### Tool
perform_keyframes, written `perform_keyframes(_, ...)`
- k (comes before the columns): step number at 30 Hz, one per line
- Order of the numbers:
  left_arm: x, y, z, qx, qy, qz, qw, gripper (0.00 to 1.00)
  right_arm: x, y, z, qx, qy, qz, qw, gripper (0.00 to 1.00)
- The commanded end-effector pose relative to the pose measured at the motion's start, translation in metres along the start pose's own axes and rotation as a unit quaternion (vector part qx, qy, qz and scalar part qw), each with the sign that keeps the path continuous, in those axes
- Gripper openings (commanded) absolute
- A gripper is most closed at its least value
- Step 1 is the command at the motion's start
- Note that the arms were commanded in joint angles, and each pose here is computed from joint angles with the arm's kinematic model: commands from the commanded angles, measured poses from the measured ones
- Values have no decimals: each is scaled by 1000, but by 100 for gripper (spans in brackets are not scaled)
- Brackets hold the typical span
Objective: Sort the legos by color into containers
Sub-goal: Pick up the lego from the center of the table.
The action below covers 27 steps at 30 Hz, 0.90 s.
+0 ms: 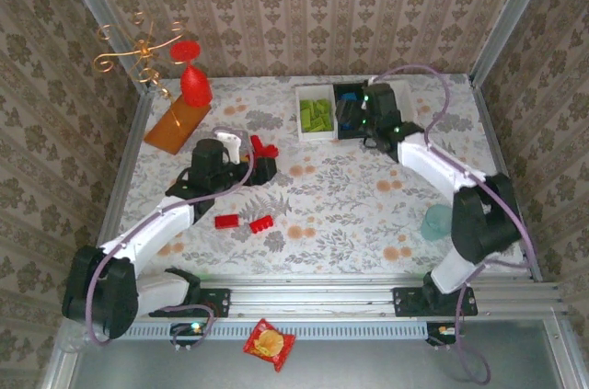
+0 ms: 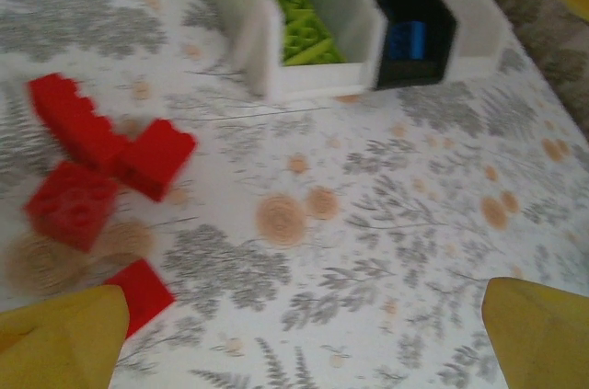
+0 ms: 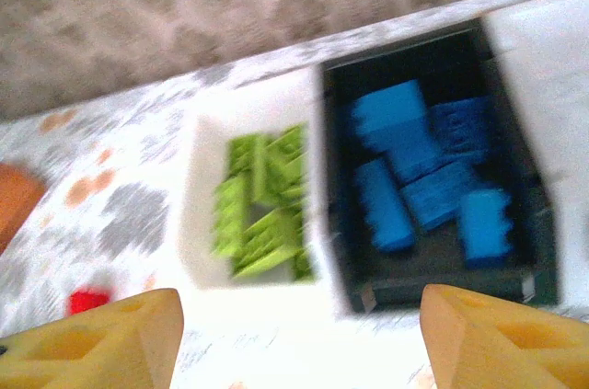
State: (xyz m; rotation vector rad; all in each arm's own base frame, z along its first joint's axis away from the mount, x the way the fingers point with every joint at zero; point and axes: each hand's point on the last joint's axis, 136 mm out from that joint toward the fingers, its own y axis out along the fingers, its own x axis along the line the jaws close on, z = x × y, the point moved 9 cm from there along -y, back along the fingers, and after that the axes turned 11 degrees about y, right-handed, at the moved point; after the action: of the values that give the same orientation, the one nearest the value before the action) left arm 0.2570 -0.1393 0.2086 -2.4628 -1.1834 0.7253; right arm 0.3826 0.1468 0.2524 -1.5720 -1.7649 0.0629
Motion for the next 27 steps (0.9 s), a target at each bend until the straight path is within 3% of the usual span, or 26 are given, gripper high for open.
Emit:
perform_keyframes(1,20,-2,16,31,-25,-45,998,99,20,-10,48,39,-73,-47,995,72)
perform_keyframes(7,42,-7,38,62,-63,-103,991,98,56,-14,125,96,-182,-113,972,77)
perform_keyframes(14,59,-22,60,75,-122,-156,977,98,78,31,172,136,-212,-149,956,78)
perform_keyframes(27,56,-33,56,38,-130,-141,981,98,84,130,180,139,-204,-99,964,71)
